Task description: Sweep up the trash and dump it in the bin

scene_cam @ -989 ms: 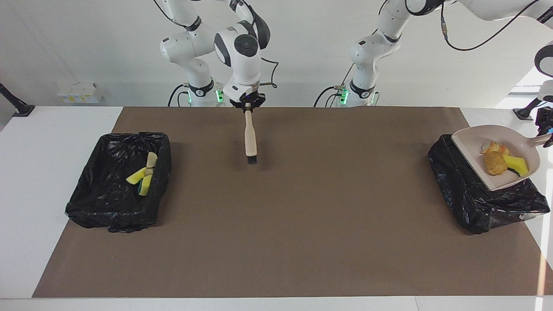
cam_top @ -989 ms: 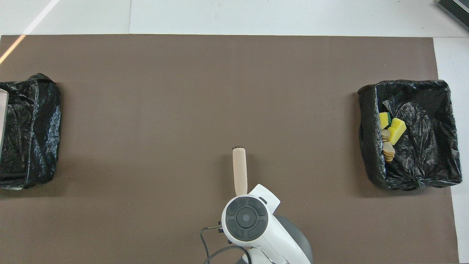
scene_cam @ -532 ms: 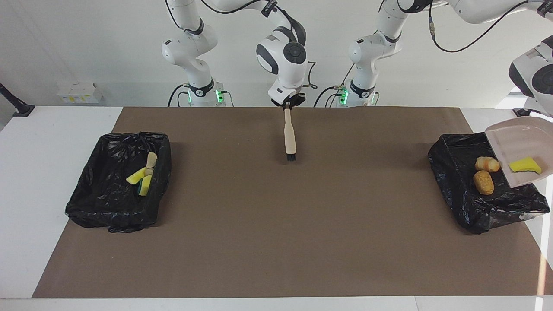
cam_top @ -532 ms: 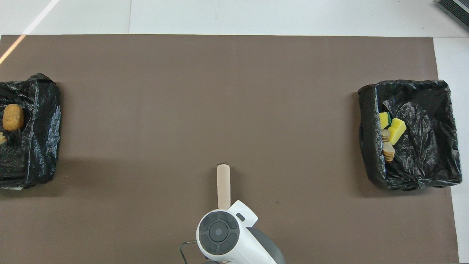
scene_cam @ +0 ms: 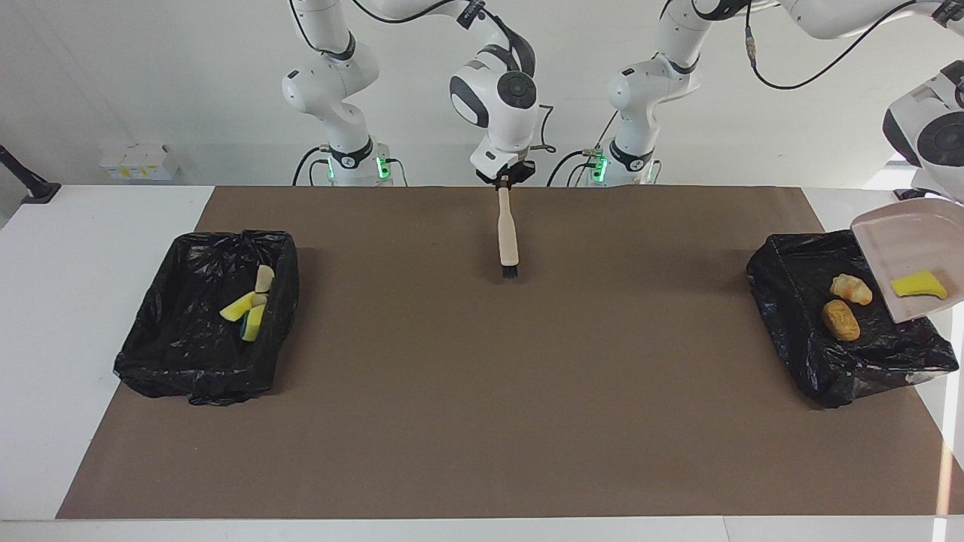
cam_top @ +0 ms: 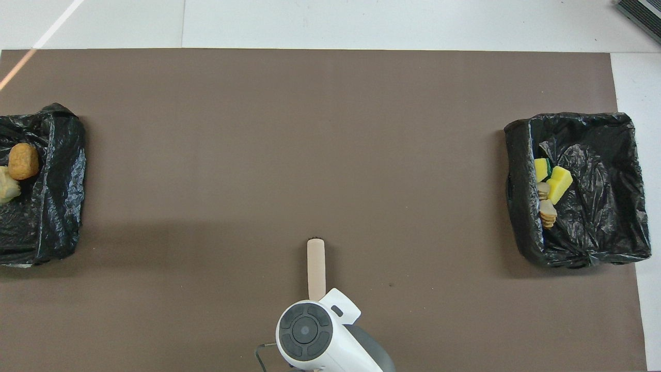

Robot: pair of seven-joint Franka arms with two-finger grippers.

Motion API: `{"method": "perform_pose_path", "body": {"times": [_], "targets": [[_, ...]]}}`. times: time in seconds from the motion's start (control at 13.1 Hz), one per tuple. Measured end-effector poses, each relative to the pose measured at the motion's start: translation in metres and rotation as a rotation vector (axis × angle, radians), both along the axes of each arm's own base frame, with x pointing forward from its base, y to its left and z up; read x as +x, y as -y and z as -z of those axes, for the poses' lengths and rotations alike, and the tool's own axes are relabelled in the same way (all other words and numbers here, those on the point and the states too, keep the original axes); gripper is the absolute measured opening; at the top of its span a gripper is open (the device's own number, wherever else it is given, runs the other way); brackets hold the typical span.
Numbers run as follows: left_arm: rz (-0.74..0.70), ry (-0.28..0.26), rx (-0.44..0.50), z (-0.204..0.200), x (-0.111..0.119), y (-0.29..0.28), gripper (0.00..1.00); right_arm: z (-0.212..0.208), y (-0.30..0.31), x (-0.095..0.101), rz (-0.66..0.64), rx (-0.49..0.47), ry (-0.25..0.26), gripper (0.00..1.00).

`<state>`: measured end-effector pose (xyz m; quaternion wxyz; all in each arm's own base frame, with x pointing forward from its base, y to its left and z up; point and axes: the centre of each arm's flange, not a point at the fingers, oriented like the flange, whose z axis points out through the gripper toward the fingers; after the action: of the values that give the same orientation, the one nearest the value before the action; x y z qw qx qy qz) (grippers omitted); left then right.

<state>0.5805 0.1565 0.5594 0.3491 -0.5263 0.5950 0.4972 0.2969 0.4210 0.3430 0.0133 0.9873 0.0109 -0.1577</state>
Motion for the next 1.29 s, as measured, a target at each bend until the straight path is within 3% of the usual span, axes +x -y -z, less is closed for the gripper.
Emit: {"method": "perform_pose_path", "body": {"times": [0.15, 0.38, 0.46, 0.76, 0.91, 1.06, 1.29], "targets": [[-0.008, -0.001, 0.019, -0.002, 0.000, 0.024, 0.32, 0.002, 0.000, 0.000, 0.000, -0.003, -0.003, 0.26], [-0.019, 0.015, 0.031, -0.005, -0.003, -0.003, 0.32, 0.006, 0.000, 0.000, 0.000, -0.008, -0.007, 0.26], [-0.010, 0.025, 0.026, -0.006, -0.003, -0.015, 0.32, 0.005, 0.000, 0.001, 0.001, -0.007, -0.007, 0.30], [0.009, 0.079, -0.038, -0.015, -0.005, -0.014, 0.32, -0.012, -0.007, 0.022, 0.025, 0.030, 0.020, 0.75], [0.008, 0.131, -0.157, -0.023, -0.009, 0.010, 0.32, -0.042, 0.008, 0.052, 0.085, 0.070, 0.059, 0.97], [-0.014, 0.192, -0.305, -0.030, -0.016, 0.030, 0.32, -0.083, 0.049, 0.086, 0.133, 0.065, 0.120, 1.00], [-0.077, 0.282, -0.477, -0.040, -0.030, 0.049, 0.32, -0.139, 0.108, 0.108, 0.105, -0.040, 0.294, 1.00]]}}
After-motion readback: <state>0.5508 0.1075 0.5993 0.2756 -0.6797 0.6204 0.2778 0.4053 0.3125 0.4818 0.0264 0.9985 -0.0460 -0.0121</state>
